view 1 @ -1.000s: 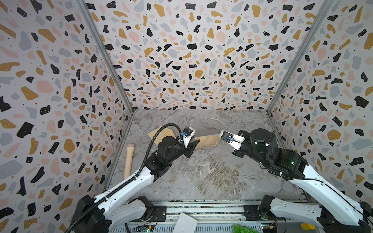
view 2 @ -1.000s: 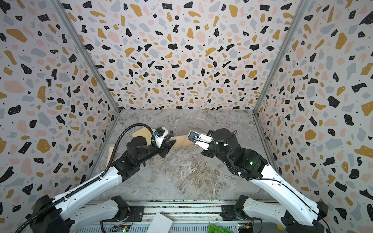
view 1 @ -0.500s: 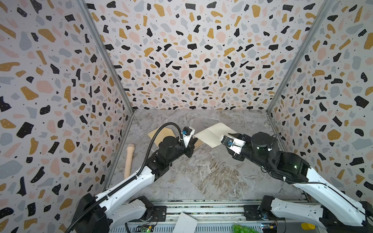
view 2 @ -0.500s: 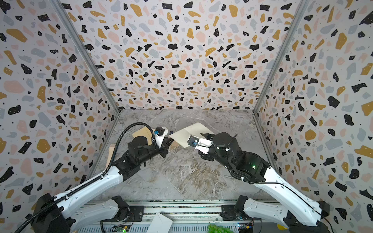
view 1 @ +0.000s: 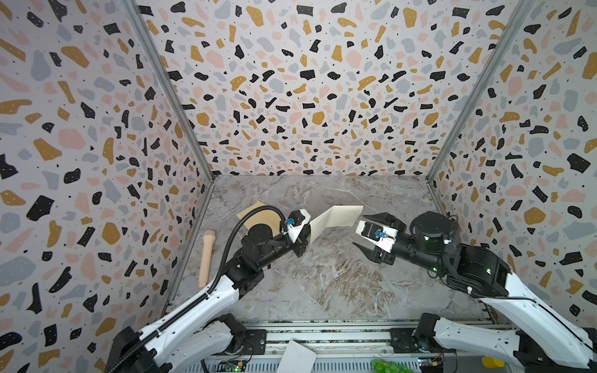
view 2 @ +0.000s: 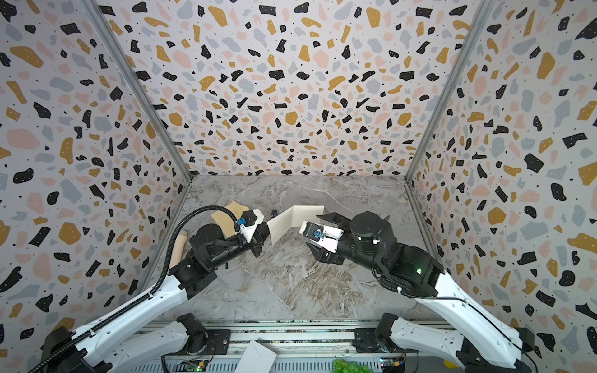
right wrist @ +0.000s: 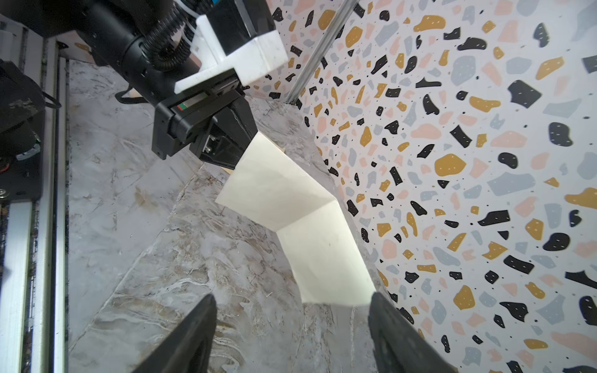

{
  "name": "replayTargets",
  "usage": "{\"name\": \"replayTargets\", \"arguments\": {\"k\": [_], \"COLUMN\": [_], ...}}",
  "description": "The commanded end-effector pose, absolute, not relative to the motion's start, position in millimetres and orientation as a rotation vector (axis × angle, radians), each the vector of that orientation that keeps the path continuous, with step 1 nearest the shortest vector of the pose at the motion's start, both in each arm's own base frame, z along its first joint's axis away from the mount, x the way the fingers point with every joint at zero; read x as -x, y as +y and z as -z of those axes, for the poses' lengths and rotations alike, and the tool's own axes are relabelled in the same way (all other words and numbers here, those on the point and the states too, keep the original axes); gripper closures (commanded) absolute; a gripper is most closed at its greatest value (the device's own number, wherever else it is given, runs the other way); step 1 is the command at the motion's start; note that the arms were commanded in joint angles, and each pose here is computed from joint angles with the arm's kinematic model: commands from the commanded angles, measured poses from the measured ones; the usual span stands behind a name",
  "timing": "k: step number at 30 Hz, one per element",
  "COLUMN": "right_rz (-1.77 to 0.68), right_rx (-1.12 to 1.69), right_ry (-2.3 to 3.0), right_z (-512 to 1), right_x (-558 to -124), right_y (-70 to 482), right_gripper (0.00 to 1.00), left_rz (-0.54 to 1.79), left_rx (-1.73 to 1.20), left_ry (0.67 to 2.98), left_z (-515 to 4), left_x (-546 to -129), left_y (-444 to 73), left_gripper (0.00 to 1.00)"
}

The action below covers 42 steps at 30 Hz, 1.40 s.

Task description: Place the letter into the envelope and seal it

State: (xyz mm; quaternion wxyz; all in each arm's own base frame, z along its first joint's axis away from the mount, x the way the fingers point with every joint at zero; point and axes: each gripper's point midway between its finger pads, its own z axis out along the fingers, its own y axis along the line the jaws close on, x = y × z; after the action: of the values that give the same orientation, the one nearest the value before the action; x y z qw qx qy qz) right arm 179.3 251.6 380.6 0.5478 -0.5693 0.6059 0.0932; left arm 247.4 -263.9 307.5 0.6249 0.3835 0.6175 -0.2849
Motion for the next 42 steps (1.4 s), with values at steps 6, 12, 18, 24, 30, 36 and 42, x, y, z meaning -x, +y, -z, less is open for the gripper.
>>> {"name": "replayTargets", "arguments": {"k": [6,12,18,24,30,36,42], "right_rz": [-0.234,-0.231,-0.235,-0.231,-0.244,-0.251,-0.255], "right_rx": [1.451,1.494,1.518,1.549,1.587,1.611,1.610], "right_ry": [1.390,1.402,1.402,1.411,1.429,1.450,1.452], "right_z": [-374,-360,-350,-339,-327,-318,-315], "right_x": [-187,-192,-193,-194,-192,-191,-191], "right_y": [283,294,300,303,305,304,304], "right_gripper": [0.33,0.44,0.56,0.65,0.69,0.77,0.91], "left_rz": [0.675,0.685,0.695,0.714,0.712,0.710,0.713], "left_rx": [-1.092,-1.137,-1.155,-1.173,-1.180,-1.181,-1.172], "left_ry": [1.289,1.296,1.289,1.276,1.261,1.246,1.251], "left_z": [-307,-298,-297,-298,-300,-303,-304], "left_x": [-217,-210,-206,-201,-198,-195,-196], "left_y": [-279,-282,-284,-285,-284,-283,-283], "left_gripper": [1.00,1.00,1.00,1.00,1.00,1.00,1.00]}}
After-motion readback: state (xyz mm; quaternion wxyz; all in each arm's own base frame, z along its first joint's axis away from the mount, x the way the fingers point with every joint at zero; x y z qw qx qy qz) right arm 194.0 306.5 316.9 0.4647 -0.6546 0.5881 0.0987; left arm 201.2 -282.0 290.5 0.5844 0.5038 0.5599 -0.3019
